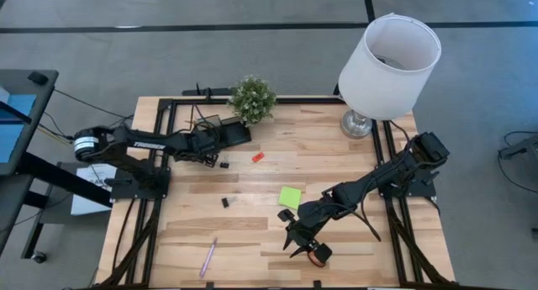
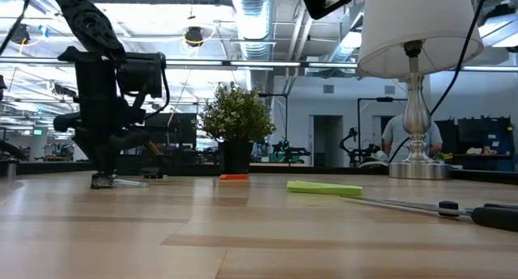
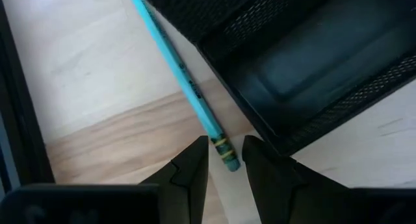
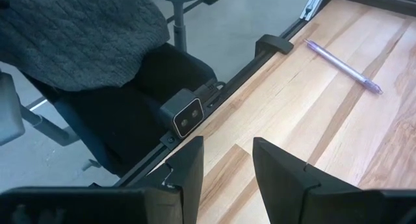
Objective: Pick and place office supplies into organizer
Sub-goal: Put the sky blue pencil into the black organizer, then put the purple pen into the black organizer
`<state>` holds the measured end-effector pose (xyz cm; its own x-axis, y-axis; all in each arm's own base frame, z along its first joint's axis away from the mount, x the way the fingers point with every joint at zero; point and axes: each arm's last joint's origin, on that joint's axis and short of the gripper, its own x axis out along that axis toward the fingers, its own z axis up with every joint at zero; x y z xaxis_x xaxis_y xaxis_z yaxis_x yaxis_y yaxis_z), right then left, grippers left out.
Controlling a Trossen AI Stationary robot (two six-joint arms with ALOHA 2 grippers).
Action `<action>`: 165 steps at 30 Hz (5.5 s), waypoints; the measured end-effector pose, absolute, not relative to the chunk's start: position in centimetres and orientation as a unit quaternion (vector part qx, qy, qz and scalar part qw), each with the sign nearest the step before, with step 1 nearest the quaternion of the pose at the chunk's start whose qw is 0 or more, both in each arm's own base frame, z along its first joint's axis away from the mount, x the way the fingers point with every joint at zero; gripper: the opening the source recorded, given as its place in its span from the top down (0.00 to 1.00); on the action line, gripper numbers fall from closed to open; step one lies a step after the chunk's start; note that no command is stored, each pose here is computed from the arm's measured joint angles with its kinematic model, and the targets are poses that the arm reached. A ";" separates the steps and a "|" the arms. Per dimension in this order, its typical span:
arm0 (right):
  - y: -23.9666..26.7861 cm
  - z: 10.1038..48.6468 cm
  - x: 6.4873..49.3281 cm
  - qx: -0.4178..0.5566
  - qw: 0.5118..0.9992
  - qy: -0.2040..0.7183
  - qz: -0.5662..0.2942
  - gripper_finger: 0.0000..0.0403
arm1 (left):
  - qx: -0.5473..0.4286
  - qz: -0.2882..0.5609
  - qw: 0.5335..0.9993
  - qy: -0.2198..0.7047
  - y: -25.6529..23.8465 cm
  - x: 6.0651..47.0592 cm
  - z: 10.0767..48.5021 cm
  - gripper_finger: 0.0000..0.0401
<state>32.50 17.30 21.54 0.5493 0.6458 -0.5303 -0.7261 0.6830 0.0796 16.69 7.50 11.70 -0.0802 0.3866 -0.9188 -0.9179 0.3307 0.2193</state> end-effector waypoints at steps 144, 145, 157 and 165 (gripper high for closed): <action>6.3 16.6 39.8 -0.059 0.978 0.202 0.000 0.69 | -0.364 0.111 0.787 0.486 -16.0 18.8 16.0 0.67; 6.3 16.6 39.8 -0.046 0.978 0.202 -0.003 0.69 | -0.372 0.116 0.783 0.485 -15.9 18.9 16.0 0.67; 6.3 16.6 39.8 0.016 0.978 0.207 0.025 0.69 | -0.389 0.137 0.778 0.474 -15.2 19.5 16.0 0.67; 7.5 17.1 39.8 -0.076 0.954 0.155 0.246 0.69 | -0.410 0.130 0.756 0.493 -15.4 19.4 16.0 0.67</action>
<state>39.76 7.55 17.08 0.8309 0.4450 -0.3339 -0.4924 0.8676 -0.0691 19.38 -15.37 15.99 0.4795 -0.2082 -0.8524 -0.6000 0.6310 -0.4917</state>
